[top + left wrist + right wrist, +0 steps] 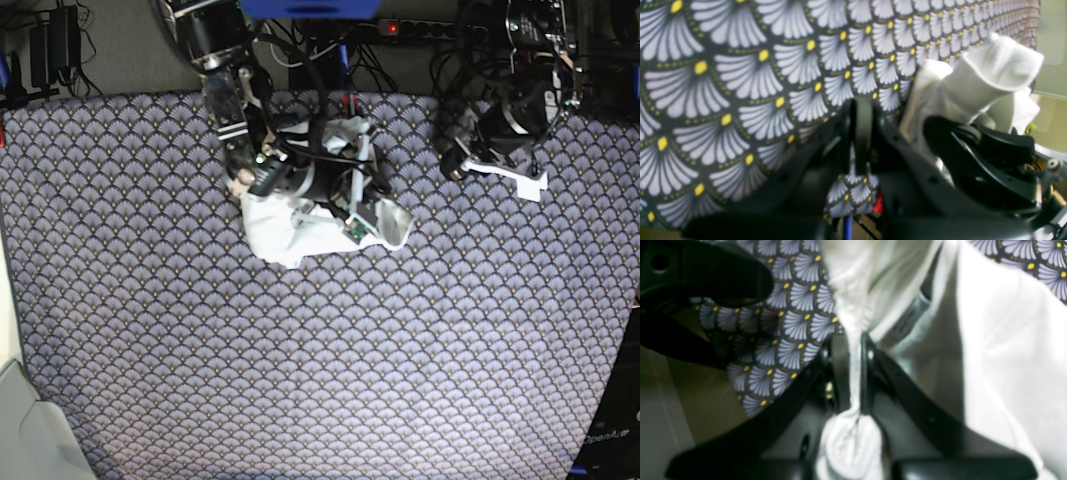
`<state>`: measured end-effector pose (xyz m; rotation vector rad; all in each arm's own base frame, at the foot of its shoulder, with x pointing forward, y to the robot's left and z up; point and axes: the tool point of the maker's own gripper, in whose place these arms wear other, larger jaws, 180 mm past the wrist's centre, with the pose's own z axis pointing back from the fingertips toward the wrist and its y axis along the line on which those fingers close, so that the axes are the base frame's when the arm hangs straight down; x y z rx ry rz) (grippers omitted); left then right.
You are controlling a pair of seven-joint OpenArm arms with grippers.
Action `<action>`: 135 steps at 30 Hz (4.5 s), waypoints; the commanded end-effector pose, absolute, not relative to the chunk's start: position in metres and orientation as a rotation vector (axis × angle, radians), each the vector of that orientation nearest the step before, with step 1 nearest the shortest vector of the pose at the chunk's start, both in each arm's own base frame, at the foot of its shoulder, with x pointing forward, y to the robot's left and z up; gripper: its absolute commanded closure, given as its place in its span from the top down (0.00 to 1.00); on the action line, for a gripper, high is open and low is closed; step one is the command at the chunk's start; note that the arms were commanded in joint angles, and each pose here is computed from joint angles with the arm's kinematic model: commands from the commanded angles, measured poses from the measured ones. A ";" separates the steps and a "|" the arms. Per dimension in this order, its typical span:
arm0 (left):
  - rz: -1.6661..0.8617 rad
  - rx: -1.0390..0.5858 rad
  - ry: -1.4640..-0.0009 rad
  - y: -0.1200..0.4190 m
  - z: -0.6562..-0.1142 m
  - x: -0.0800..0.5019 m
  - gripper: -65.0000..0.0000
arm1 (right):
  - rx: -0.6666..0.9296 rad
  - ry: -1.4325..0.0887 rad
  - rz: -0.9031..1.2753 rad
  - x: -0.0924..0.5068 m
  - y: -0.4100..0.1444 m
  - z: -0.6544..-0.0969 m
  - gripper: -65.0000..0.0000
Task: Fold the T-shirt properly
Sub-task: 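Press the folded bundle down with the right gripper near the left gripper, then release the bundle and lift the right gripper away from it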
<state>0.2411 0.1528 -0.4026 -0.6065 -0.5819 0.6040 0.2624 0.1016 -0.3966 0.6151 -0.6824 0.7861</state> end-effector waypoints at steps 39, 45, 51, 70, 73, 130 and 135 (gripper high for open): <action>0.563 -0.609 -0.606 0.155 -0.389 0.231 0.00 | 0.678 -0.919 0.890 0.252 0.134 -0.314 0.51; 0.564 -0.608 -0.603 0.155 -0.390 0.231 0.00 | 0.679 -0.988 0.884 0.249 0.132 -0.292 0.51; 0.563 -0.607 -0.603 0.156 -0.390 0.231 0.00 | 0.651 -1.067 0.866 0.258 0.121 -0.270 0.50; 0.560 -0.617 -0.609 0.152 -0.388 0.234 0.00 | 0.424 -0.987 0.667 0.295 0.005 -0.326 0.00; 0.560 -0.617 -0.609 0.152 -0.388 0.234 0.00 | 0.441 -0.944 0.656 0.291 0.007 -0.341 0.00; 0.440 -0.725 -0.658 0.104 -0.356 0.253 0.01 | 0.334 -0.804 0.731 0.323 -0.053 -0.396 0.00; 0.434 -0.729 -0.668 0.103 -0.352 0.255 0.02 | 0.344 -0.820 0.751 0.303 -0.046 -0.390 0.00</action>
